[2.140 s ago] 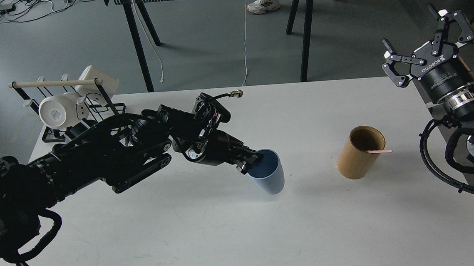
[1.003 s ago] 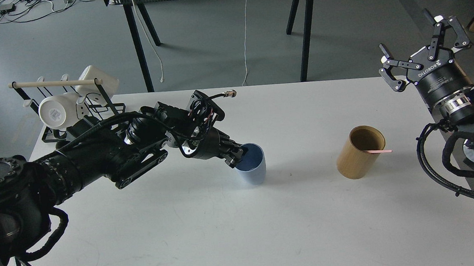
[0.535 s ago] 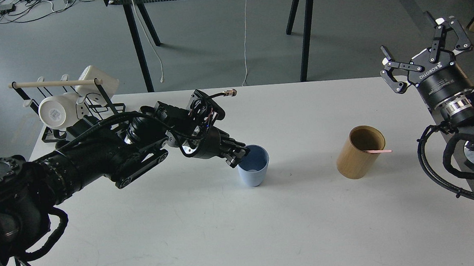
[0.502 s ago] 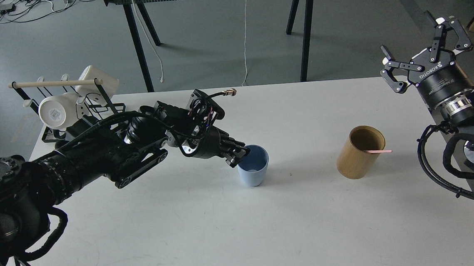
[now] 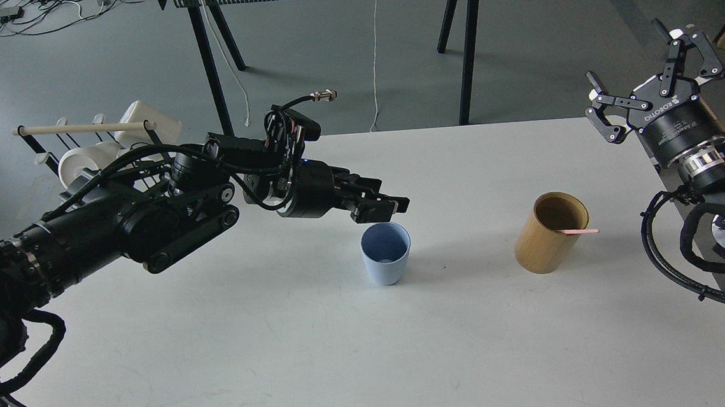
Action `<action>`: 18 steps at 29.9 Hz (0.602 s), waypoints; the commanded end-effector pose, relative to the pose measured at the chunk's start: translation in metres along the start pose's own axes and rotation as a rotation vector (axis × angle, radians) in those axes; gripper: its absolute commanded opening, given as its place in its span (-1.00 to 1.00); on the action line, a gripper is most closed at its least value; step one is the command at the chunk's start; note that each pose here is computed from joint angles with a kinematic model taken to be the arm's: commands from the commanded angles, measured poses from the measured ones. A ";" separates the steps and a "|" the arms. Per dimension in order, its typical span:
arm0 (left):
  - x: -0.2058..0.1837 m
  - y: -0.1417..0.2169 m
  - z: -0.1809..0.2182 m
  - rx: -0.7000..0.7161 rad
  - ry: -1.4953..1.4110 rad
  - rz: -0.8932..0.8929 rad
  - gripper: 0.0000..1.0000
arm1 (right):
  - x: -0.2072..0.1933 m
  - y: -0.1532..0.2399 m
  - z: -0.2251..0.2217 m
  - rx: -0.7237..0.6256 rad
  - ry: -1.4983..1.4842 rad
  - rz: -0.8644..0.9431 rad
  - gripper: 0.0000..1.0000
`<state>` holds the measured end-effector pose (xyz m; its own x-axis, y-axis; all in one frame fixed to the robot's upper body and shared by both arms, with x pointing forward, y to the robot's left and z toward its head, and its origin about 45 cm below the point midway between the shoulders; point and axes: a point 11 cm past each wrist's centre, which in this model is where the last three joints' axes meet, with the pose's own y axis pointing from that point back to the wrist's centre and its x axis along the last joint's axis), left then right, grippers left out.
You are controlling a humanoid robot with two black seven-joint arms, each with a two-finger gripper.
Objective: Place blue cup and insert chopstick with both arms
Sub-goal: 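Release the blue cup and lift the left gripper away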
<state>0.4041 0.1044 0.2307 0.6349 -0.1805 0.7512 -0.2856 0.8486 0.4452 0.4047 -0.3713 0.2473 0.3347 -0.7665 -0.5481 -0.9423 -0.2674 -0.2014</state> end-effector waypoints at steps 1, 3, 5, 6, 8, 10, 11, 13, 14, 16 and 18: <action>0.022 0.031 -0.001 -0.076 0.203 0.184 0.66 | -0.017 -0.018 -0.021 -0.007 0.119 -0.086 0.98; 0.034 0.051 -0.003 -0.121 0.312 0.282 0.66 | -0.021 -0.023 -0.049 -0.015 0.259 -0.129 0.98; 0.041 0.075 -0.007 -0.165 0.430 0.385 0.67 | -0.021 -0.020 -0.078 -0.037 0.408 -0.157 0.98; 0.042 0.085 -0.012 -0.179 0.484 0.428 0.68 | -0.022 -0.018 -0.089 -0.052 0.471 -0.169 0.98; 0.043 0.101 -0.017 -0.206 0.565 0.496 0.69 | -0.024 -0.008 -0.107 -0.104 0.611 -0.198 0.98; 0.042 0.115 -0.021 -0.212 0.602 0.539 0.70 | -0.022 0.004 -0.123 -0.170 0.762 -0.216 0.98; 0.041 0.120 -0.024 -0.209 0.611 0.554 0.70 | -0.021 0.009 -0.127 -0.197 0.816 -0.223 0.98; 0.040 0.126 -0.023 -0.224 0.623 0.583 0.70 | -0.023 0.019 -0.133 -0.243 0.887 -0.243 0.98; 0.040 0.129 -0.023 -0.229 0.628 0.595 0.70 | -0.026 0.025 -0.136 -0.257 0.899 -0.249 0.98; 0.037 0.132 -0.022 -0.246 0.641 0.617 0.70 | -0.025 0.043 -0.145 -0.301 0.941 -0.233 0.98; 0.035 0.133 -0.020 -0.257 0.649 0.625 0.70 | -0.026 0.061 -0.149 -0.353 1.007 -0.216 0.98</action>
<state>0.4067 0.2192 0.3068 0.7210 0.5794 0.3801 -0.5881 0.8017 -0.1066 0.3598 -0.4456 0.3678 0.4893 -0.7960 0.3562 -0.8604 -0.5073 0.0483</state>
